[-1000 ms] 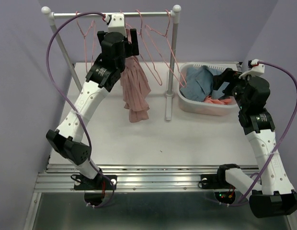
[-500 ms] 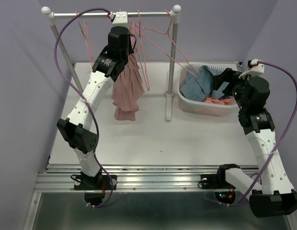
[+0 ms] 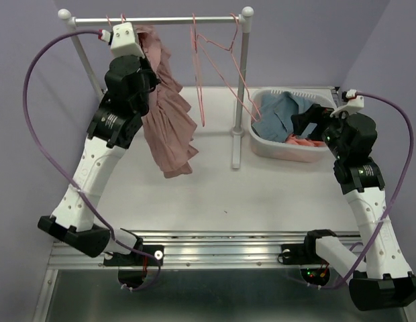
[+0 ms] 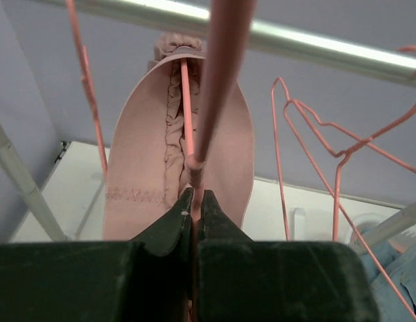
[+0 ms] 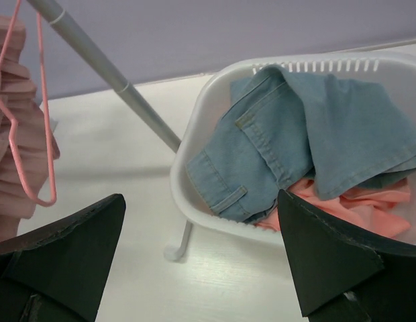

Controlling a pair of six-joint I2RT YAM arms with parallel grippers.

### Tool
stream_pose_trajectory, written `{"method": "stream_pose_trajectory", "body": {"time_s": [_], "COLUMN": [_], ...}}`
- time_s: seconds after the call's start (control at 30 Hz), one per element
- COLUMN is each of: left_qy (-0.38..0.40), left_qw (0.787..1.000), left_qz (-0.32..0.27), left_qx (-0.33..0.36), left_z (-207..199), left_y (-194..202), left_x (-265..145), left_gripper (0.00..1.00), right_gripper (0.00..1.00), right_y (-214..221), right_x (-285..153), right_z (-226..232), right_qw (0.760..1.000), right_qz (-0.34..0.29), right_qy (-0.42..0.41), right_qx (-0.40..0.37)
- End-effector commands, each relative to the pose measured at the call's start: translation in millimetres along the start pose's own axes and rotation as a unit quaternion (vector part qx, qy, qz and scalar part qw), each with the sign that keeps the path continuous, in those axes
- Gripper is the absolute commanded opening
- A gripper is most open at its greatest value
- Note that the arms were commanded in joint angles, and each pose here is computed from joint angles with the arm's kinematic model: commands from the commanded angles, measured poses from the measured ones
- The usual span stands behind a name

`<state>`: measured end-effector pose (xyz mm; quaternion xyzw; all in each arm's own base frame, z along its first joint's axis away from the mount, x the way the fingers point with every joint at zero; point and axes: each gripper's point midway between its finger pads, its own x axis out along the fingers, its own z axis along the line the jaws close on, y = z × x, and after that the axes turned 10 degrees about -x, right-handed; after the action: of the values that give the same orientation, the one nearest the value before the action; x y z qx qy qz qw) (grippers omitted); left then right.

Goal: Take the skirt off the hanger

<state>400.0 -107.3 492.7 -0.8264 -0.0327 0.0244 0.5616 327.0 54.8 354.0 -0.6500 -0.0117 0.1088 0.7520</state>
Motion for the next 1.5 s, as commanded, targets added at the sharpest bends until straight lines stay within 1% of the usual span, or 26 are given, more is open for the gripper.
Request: {"method": "stream_pose_trajectory", "body": {"time_s": [0.0,0.07,0.1,0.17,0.2,0.27,0.3,0.33,0.37,0.4,0.47,0.63,0.67,0.77,0.8,0.87,0.93,1.0,1.07,1.13,1.27,1.3,1.33,1.4,1.43,1.47], "left_qy": [-0.013,-0.007,-0.007,-0.008,-0.015,-0.028,-0.034,-0.03,-0.034,-0.049,-0.07,-0.098,-0.108,-0.137,-0.149,-0.173,-0.19,-0.201,-0.198,-0.196,-0.214,-0.213,-0.22,-0.215,-0.216,-0.215], "left_qw": [0.999,0.997,0.996,0.995,0.993,0.991,0.989,0.988,0.987,0.984,0.981,0.976,0.975,0.971,0.97,0.965,0.962,0.958,0.956,0.955,0.952,0.952,0.951,0.951,0.952,0.952], "left_qz": [-0.004,0.01,0.024,0.036,0.046,0.059,0.073,0.084,0.095,0.113,0.128,0.142,0.148,0.147,0.155,0.16,0.164,0.166,0.173,0.172,0.158,0.156,0.154,0.153,0.152,0.153], "left_qx": [-0.051,-0.077,-0.081,-0.092,-0.104,-0.116,-0.126,-0.128,-0.127,-0.128,-0.127,-0.132,-0.127,-0.126,-0.118,-0.114,-0.107,-0.117,-0.125,-0.139,-0.154,-0.156,-0.156,-0.158,-0.157,-0.156], "left_z": [18.7,21.9,27.9,32.7,40.6,49.1,57.0,56.8,59.9,67.3,75.8,81.7,82.2,84.8,85.0,85.3,87.4,81.9,77.4,73.3,75.0,71.0,72.6,67.6,67.2,66.2], "left_y": [18.2,33.5,49.9,65.4,80.0,100.0,119.4,131.1,143.1,163.9,185.7,207.9,216.4,225.3,235.2,244.1,247.8,248.7,250.7,249.4,241.4,238.3,238.0,234.7,233.8,233.4], "left_x": [-16.4,-25.4,-35.9,-46.8,-56.4,-69.7,-77.0,-81.3,-84.1,-88.2,-90.0,-86.7,-83.8,-77.2,-72.0,-65.4,-62.9,-58.0,-58.2,-58.2,-61.7,-62.6,-64.4,-64.7,-65.8,-66.3], "left_gripper": [0.0,0.0,0.0,0.0,0.0,0.0,0.0,0.0,0.0,0.0,0.0,0.0,0.0,0.0,0.0,0.0,0.0,0.0,0.0,0.0,0.0,0.0,0.0,0.0,0.0,0.0], "right_gripper": [1.0,1.0,1.0,1.0,1.0,1.0,1.0,1.0,1.0,1.0,1.0,1.0,1.0,1.0,1.0,1.0,1.0,1.0,1.0,1.0,1.0,1.0,1.0,1.0,1.0,1.0], "right_y": [7.4,10.0,12.7,21.1,26.7,41.5,47.6,65.8,73.4,80.9,102.9,135.2,141.2,159.3,166.8,179.5,171.7,162.2,162.1,156.0,154.5,150.6,158.7,158.0,166.3,166.1], "right_x": [-15.9,-26.7,-30.0,-42.4,-46.6,-58.7,-62.0,-59.8,-64.1,-64.1,-65.1,-62.4,-62.7,-58.3,-65.5,-73.3,-75.8,-83.2,-95.0,-108.1,-119.1,-113.3,-109.3,-107.7,-105.1,-100.2], "right_z": [23.8,35.2,38.7,51.0,55.3,66.5,69.7,71.0,79.3,81.6,87.3,85.4,91.0,102.8,127.1,160.3,179.5,198.0,214.3,233.8,262.3,266.3,273.3,288.4,295.0,297.9], "right_qw": [0.998,0.996,0.995,0.99,0.988,0.981,0.979,0.975,0.968,0.965,0.954,0.949,0.947,0.944,0.933,0.924,0.924,0.915,0.899,0.874,0.853,0.861,0.862,0.868,0.868,0.877], "right_qz": [0.005,0.008,0.011,0.019,0.026,0.043,0.049,0.063,0.071,0.08,0.113,0.141,0.15,0.174,0.183,0.194,0.164,0.137,0.123,0.097,0.078,0.071,0.082,0.072,0.076,0.068], "right_qy": [-0.063,-0.093,-0.102,-0.136,-0.149,-0.181,-0.19,-0.198,-0.226,-0.236,-0.26,-0.26,-0.265,-0.268,-0.302,-0.326,-0.344,-0.379,-0.421,-0.476,-0.513,-0.5,-0.497,-0.487,-0.485,-0.469], "right_qx": [0.008,0.014,0.017,0.025,0.03,0.048,0.059,0.077,0.083,0.087,0.1,0.106,0.103,0.087,0.069,0.039,0.017,0.007,-0.008,-0.026,-0.057,-0.061,-0.063,-0.066,-0.077,-0.084]}}
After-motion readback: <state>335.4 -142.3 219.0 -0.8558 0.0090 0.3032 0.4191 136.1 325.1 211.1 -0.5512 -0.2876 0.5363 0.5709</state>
